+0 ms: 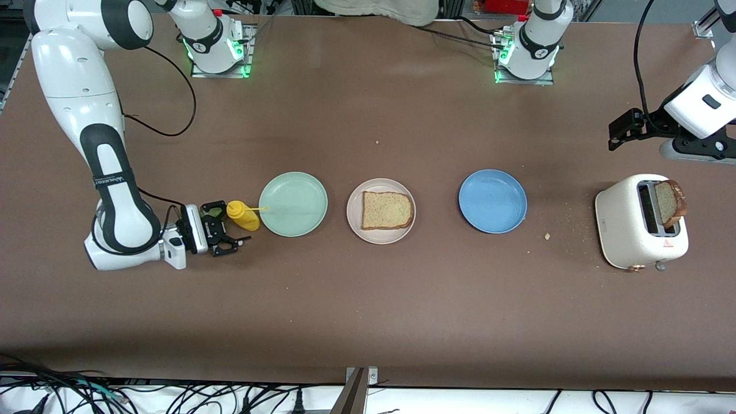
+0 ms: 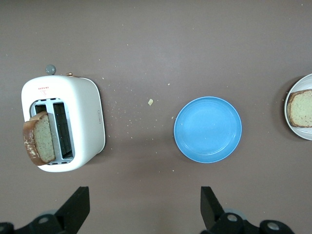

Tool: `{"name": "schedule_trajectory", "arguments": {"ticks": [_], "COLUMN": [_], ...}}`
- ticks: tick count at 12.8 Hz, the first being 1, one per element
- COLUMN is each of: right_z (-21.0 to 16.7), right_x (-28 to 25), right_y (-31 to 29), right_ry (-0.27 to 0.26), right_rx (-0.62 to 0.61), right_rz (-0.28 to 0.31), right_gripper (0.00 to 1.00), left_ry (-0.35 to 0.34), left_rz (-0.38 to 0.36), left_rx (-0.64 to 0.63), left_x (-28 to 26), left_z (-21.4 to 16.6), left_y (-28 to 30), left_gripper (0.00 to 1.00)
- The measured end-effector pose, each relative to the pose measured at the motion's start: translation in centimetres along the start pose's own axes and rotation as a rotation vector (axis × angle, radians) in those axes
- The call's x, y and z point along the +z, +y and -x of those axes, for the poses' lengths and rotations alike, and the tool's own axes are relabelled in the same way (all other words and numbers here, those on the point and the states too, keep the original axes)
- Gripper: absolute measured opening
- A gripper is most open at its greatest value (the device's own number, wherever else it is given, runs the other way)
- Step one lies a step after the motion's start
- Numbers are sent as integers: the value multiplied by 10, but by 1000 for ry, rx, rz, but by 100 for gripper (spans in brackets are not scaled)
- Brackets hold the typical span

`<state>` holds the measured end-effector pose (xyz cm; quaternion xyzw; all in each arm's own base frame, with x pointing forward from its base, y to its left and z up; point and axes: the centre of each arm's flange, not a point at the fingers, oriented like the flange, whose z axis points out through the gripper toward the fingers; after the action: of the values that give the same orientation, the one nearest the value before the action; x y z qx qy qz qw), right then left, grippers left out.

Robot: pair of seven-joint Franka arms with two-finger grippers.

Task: Make sandwich in beige plate with both arms
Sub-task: 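Release the bottle and grasp the green lettuce leaf with the right gripper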

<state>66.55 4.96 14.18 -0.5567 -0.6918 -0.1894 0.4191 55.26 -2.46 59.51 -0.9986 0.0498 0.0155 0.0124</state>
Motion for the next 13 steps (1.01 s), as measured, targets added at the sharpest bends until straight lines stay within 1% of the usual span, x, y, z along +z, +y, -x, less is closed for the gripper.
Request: {"name": "schedule_trajectory", "arguments": {"ticks": [1,2,4,5,7,8,10,11,13], "right_z": [-1,-6,-26,-36,-39,-31,-12,-5,8], "right_x": [-11,-25,-61,-77,-88,-85,-70,-59,-35], "right_y": [-2,-4,-8,-12,-23,-26,-28,-30,-36], "right_ry": [-39,-99,-254,-331,-439,-480,-539,-561,-578], "right_rx": [-2,-5,-12,-17,-28,-28,-30,-34,-29], "right_rz": [-1,-3,9,24,64,89,145,167,178], "right_gripper": [100,100,100,100,100,100,100,100,100], "left_ry": [0,0,0,0,0,0,0,0,0], "left_rz": [0,0,0,0,0,0,0,0,0], "left_rx": [0,0,0,0,0,0,0,0,0], "left_x": [0,0,0,0,0,0,0,0,0], "left_z": [0,0,0,0,0,0,0,0,0], "left_y": [0,0,0,0,0,0,0,0,0], "left_gripper": [100,100,100,100,100,100,100,100,100]}}
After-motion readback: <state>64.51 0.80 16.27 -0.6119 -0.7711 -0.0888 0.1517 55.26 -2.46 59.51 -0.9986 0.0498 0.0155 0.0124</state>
